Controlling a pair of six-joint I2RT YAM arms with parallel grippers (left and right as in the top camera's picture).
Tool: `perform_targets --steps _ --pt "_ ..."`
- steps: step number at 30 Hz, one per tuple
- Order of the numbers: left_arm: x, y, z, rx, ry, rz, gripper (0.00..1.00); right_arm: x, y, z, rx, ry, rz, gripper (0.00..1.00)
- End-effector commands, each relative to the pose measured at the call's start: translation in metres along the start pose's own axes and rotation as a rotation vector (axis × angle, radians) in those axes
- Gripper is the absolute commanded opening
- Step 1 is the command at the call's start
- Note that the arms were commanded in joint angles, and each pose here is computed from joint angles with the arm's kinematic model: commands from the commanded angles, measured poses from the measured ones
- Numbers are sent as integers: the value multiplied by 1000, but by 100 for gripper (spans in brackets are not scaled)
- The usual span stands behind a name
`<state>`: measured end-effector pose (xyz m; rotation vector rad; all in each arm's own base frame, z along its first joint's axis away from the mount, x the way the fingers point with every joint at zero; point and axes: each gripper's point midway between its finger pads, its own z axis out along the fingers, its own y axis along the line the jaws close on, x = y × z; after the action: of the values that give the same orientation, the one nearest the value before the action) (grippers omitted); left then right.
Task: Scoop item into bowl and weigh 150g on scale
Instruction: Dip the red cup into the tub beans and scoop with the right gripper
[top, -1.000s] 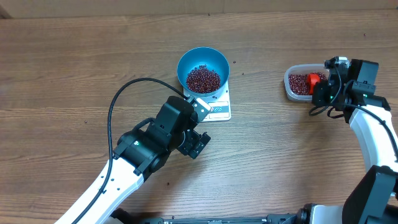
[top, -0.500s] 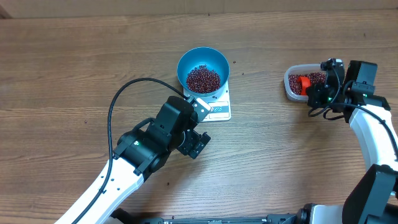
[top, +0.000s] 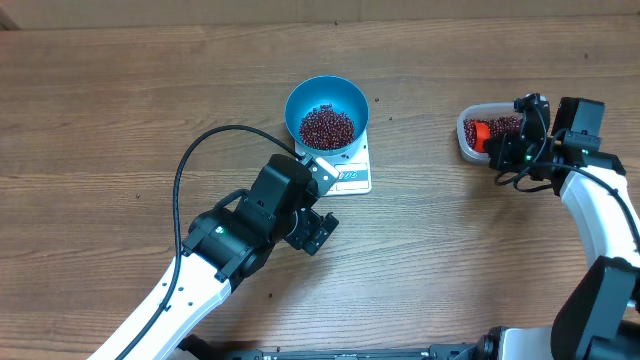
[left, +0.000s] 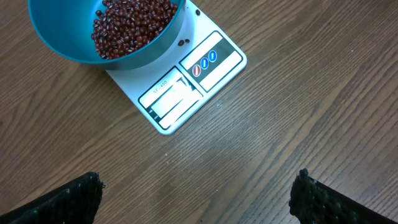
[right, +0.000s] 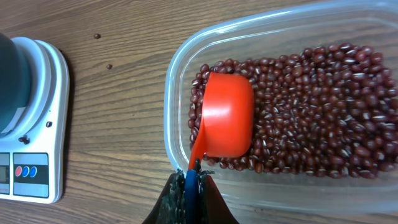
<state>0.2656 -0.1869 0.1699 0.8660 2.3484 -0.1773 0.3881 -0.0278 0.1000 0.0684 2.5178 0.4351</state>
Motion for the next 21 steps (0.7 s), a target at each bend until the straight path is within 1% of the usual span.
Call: perform_targets --steps 1,12,21 --pt "1 2 2 -7 6 11 99 1 2 10 -36 18 41 4" --pt "1 2 2 -7 6 11 99 -10 -8 6 -40 -30 125 4" --pt "1 2 2 -7 6 11 99 -15 -23 0 -21 -63 142 4"
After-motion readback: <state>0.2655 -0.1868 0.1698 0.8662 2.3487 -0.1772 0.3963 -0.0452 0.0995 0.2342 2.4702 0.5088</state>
